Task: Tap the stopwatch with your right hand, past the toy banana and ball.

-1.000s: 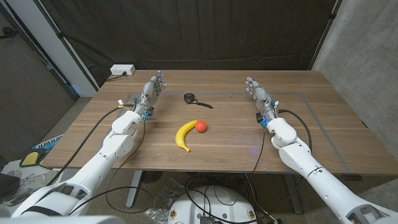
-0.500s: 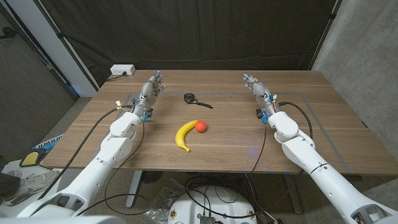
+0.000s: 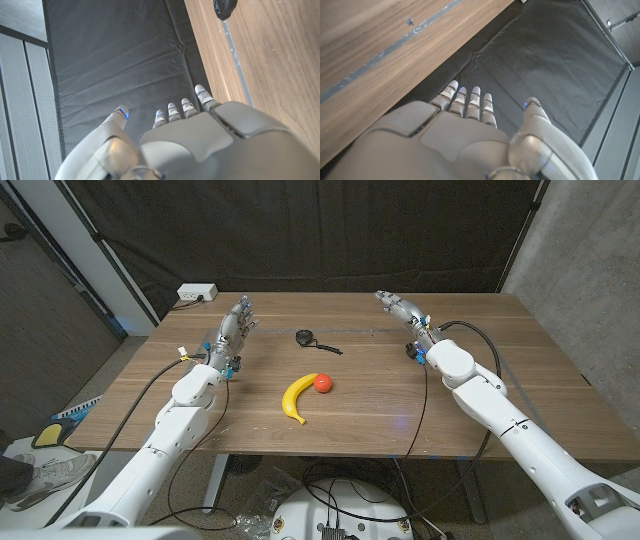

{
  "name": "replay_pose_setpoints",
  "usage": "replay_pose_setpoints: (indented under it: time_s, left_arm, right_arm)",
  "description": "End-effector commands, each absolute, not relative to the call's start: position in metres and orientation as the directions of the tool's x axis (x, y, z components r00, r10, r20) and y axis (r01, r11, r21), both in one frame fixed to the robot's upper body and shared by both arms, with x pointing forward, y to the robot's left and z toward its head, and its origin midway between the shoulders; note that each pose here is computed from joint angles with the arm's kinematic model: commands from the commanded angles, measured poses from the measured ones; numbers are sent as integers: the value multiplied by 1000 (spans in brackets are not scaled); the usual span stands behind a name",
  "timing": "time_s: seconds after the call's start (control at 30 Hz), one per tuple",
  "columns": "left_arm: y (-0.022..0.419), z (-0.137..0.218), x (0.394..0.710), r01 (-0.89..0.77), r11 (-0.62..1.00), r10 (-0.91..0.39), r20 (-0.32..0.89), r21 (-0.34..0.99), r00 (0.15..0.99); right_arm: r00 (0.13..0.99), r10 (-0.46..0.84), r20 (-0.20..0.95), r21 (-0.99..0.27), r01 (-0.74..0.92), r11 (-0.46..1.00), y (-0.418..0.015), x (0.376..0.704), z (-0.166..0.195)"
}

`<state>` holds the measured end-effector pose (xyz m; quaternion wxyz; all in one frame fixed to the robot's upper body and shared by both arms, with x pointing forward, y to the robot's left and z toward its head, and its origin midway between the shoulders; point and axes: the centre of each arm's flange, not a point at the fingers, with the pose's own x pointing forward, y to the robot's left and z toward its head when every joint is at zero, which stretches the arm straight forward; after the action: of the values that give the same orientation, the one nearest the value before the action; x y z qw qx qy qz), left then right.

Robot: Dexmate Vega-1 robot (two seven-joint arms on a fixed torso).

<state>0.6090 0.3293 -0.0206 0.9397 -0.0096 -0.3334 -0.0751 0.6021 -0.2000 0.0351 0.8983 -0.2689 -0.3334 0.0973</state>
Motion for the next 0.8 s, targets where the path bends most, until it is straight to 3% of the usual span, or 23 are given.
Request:
replay_pose_setpoints:
  time_s: [0.03,0.8]
  left_arm:
    - [341,-24,599,136,991,-105,627,-3,772]
    - [358,-32,596,145,989,-111,627,-4,771]
  right_arm:
    - [774,407,485,-689,52,722,-169,607,59]
    - [811,467,353,-874,108,473,-101,621,87]
